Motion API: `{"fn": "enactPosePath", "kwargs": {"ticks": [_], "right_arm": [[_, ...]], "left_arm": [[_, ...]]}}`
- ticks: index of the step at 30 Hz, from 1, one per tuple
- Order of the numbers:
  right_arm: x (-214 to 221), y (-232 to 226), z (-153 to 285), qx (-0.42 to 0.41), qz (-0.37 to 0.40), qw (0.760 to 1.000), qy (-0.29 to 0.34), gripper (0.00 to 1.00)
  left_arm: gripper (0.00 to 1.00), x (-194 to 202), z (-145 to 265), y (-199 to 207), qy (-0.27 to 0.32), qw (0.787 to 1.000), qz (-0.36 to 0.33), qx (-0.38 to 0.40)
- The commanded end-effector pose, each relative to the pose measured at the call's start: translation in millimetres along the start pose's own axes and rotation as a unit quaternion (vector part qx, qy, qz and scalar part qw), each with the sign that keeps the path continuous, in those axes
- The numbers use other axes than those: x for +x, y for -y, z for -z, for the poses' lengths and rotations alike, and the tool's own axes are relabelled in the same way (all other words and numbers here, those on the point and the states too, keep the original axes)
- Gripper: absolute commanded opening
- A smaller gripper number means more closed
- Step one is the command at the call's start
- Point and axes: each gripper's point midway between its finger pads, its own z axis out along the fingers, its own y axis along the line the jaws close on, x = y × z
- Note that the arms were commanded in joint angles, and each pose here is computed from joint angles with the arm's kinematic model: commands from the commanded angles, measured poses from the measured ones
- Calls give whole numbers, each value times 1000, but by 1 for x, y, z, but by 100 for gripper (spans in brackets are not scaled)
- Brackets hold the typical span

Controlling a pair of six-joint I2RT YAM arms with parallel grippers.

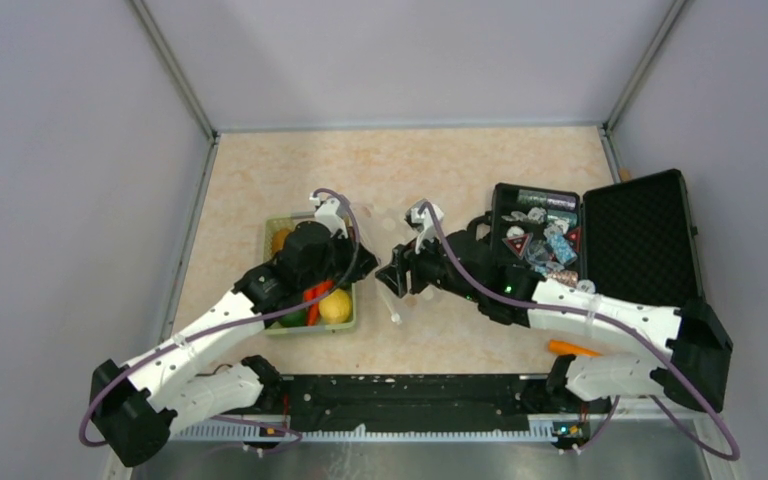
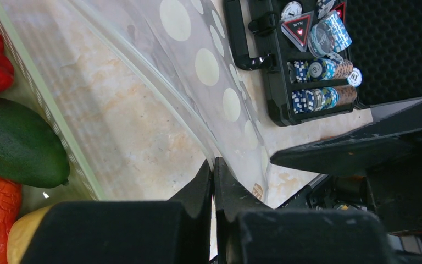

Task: Place the food in the zip-top bag and seal the zipper
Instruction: Open the zipper of the food storage bag at the center of the board.

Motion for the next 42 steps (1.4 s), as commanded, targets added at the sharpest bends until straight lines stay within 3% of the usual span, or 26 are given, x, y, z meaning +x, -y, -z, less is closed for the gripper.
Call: {"fn": "enactPosePath", "kwargs": {"ticks": [1,6,11,18,21,29,35,40,42], "right_arm": [[4,10,-10,41,27,999,0,53],[12,8,-15,55,41,998,-7,52],[13,15,-18,84,39,996,-8,40],[7,27,-11,124,42,991,4,36],[5,29,-12,141,46,989,13,29],[-6,17,-20,162,84,982,56,30],[-3,26,-26,191,94,976,49,28],[-4,29,-24,200,100,973,55,8],[-9,31,-21,206,99,972,63,7]], "left_arm": [[0,-20,8,18,28,999,0,27],[0,-21,11,18,32,999,0,29],[0,-20,10,18,30,999,0,29],[0,-15,9,18,22,999,1,34],[0,-16,8,20,22,999,1,39],[0,-15,6,27,14,998,4,55],[0,-16,11,28,19,998,2,58],[0,-16,12,25,22,998,0,51],[0,-15,11,23,21,999,-1,47]]}}
